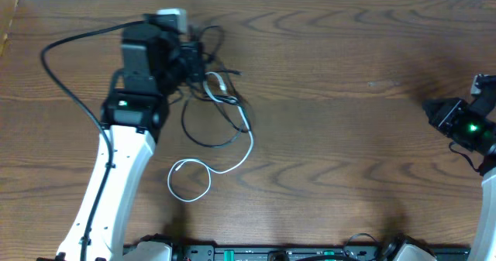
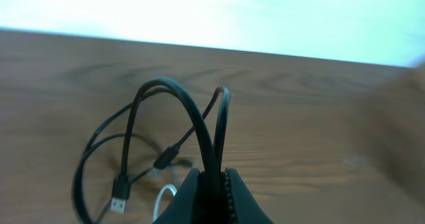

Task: Untangle cables
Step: 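Bring the right gripper back to grasp cables held by the left gripper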

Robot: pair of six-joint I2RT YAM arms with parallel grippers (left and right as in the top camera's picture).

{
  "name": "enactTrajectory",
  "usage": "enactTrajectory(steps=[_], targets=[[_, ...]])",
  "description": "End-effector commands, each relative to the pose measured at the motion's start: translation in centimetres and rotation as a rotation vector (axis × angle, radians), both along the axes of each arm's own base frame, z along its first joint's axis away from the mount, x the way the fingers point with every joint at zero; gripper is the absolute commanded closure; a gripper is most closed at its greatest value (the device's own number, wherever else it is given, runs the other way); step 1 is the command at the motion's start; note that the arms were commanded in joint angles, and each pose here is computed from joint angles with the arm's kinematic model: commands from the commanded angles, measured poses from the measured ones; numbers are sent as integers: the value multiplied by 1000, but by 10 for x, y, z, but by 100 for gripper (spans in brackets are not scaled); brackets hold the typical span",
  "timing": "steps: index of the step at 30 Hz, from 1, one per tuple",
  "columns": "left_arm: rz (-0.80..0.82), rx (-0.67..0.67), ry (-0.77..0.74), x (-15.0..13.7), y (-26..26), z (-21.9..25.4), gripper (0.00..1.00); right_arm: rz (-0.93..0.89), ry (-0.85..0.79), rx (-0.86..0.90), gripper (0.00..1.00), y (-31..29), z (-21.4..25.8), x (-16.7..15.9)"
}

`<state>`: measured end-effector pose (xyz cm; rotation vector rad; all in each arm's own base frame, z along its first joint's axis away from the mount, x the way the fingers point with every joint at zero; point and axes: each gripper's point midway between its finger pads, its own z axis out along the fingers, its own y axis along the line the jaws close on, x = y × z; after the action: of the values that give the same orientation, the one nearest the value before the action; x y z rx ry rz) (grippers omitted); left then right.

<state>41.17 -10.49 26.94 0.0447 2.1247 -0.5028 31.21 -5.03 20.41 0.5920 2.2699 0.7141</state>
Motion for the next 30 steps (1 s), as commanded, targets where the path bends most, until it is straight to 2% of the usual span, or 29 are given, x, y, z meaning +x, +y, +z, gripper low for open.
enactTrajectory(steps=[1, 8, 10, 11, 13, 17, 19, 21, 26, 30], targets=[[-129, -80, -34, -13, -54, 15, 92, 46, 18, -29, 99, 8, -7, 5], [-277, -119, -147, -30, -116, 43, 92, 247, 54, -53, 99, 54, -28, 12], [-291, -126, -157, -32, -123, 45, 92, 304, 64, -55, 94, 69, -34, 13], [-296, -126, -157, -33, -125, 46, 92, 329, 69, -52, 90, 77, -36, 14], [-301, -127, -156, -35, -127, 46, 92, 382, 69, -50, 71, 93, -39, 15], [-303, -127, -156, -35, -127, 46, 92, 484, 40, -63, 62, 126, -39, 18], [-299, -134, -152, -35, -127, 46, 92, 538, 17, -71, 45, 144, -37, 17], [-294, -146, -148, -35, -127, 46, 92, 575, 6, -73, 38, 158, -36, 16], [-291, -160, -162, -34, -128, 52, 92, 578, 72, -120, 37, 178, -55, 17], [-289, -173, -182, -34, -128, 59, 92, 627, 110, -123, 43, 199, -73, 17]])
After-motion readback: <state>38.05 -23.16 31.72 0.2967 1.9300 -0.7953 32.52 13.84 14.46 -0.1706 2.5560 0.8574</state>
